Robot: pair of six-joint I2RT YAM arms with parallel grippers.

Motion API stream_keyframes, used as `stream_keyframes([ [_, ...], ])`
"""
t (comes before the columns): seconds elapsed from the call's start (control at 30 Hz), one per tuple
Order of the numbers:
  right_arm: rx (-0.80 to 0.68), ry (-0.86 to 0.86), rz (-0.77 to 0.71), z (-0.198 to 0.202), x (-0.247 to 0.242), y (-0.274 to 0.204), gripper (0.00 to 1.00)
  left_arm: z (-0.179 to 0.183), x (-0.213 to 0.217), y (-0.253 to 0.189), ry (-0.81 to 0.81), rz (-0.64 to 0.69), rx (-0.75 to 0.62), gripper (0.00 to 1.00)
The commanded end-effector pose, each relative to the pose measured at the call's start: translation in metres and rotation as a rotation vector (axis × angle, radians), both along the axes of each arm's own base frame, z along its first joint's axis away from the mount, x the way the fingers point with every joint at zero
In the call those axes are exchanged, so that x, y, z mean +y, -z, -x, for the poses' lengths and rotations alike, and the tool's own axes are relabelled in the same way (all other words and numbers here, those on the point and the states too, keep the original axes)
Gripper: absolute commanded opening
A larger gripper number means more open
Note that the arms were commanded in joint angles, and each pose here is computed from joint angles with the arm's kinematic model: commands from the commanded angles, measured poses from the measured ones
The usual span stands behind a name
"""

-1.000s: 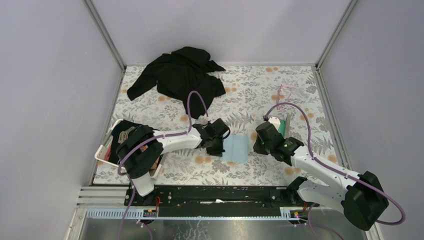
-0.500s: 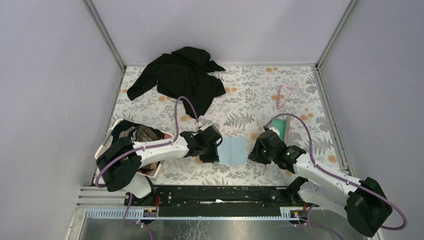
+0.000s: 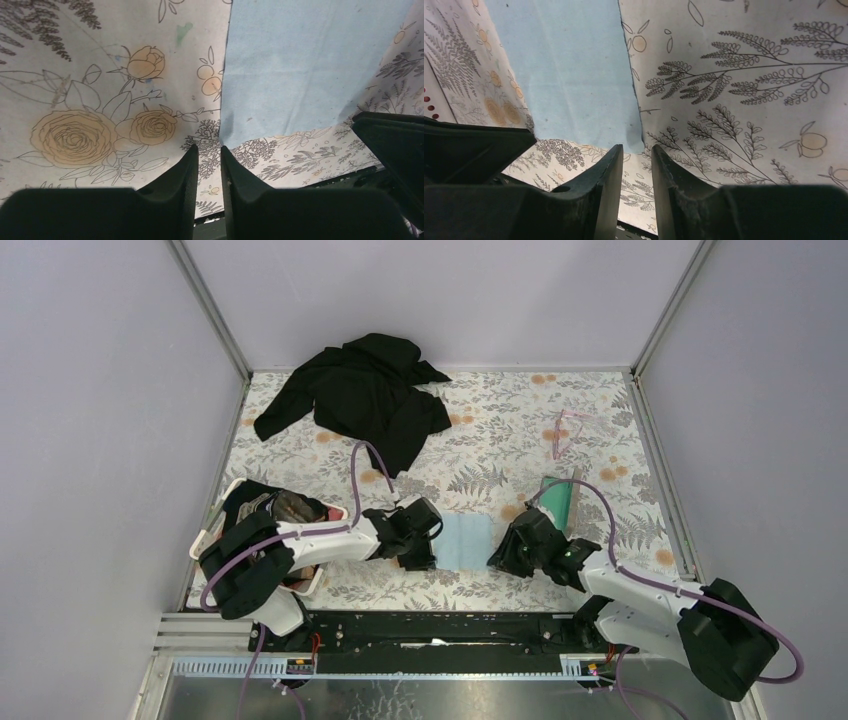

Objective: Organize the sunglasses
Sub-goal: Fold the glasses cleaning cloth at the center of the board.

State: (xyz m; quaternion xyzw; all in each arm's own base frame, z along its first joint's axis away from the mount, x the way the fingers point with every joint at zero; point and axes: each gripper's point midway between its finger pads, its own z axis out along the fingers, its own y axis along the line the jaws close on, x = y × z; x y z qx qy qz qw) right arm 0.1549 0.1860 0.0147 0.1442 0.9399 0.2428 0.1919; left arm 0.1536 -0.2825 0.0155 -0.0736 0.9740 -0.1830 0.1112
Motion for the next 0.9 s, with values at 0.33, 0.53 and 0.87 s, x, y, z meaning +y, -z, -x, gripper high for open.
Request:
stream_keyframes([
  [0.33, 0.029, -0.006, -0.001, 0.003, 0.006, 0.011, 0.28, 0.0, -0.014, 0.009, 0.02, 0.034, 0.021, 0.11],
  [0.53, 0.02, -0.006, -0.003, 0.002, 0.005, 0.008, 0.09, -0.001, -0.016, 0.007, 0.027, 0.041, 0.017, 0.0],
  [0.87, 0.002, -0.018, -0.009, -0.001, 0.008, -0.002, 0.0, -0.004, -0.019, -0.002, 0.033, 0.055, -0.002, 0.0],
])
